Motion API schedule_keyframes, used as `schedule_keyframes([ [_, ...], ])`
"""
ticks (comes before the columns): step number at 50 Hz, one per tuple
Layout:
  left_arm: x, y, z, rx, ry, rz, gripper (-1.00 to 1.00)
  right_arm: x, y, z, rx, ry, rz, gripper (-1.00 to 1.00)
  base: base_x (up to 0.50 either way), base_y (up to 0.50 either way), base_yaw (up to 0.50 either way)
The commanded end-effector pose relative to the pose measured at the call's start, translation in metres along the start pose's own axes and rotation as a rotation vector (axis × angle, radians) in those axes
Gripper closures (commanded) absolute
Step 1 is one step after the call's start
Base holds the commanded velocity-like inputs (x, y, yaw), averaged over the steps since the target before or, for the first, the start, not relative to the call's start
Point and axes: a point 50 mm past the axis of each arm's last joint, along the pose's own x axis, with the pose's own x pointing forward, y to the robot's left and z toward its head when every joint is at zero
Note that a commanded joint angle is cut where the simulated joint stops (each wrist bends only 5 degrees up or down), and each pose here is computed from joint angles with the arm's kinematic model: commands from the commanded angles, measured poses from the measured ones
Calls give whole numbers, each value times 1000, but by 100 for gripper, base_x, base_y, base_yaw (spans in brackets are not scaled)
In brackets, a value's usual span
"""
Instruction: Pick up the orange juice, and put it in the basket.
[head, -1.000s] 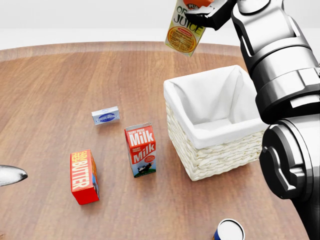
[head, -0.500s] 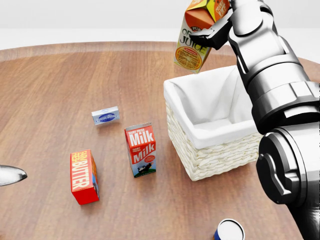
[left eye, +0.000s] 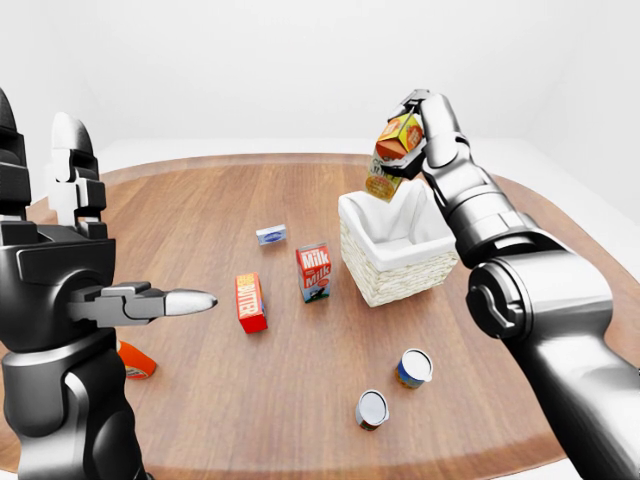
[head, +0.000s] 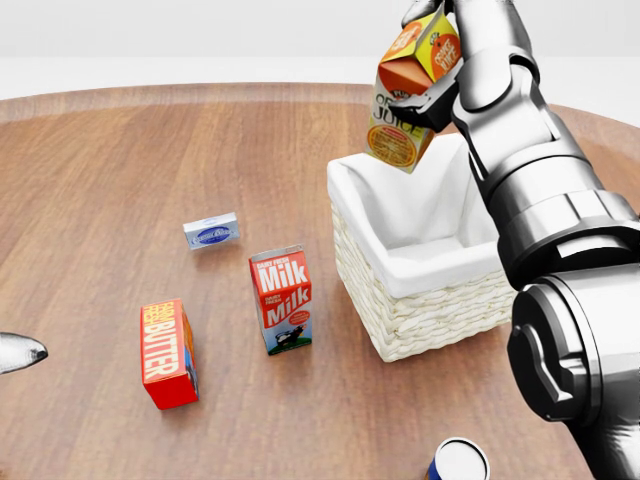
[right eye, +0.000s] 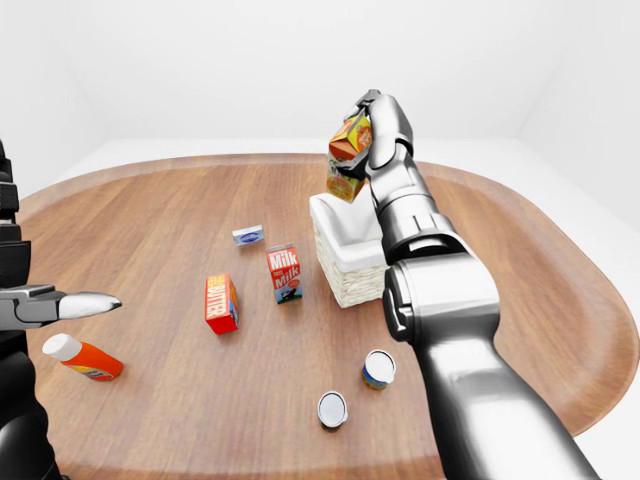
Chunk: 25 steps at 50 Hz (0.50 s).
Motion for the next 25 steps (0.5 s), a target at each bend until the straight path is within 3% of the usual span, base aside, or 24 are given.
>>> schedule_keyframes([
  [1, 0, 0, 0, -2, 0, 0, -100, -1, 3, -4, -41, -2, -37, 100, 0, 0, 0],
  [25, 0, 0, 3, -2, -12, -3, -100, -7, 22, -22, -121, -6, -39, 100, 0, 0, 0],
])
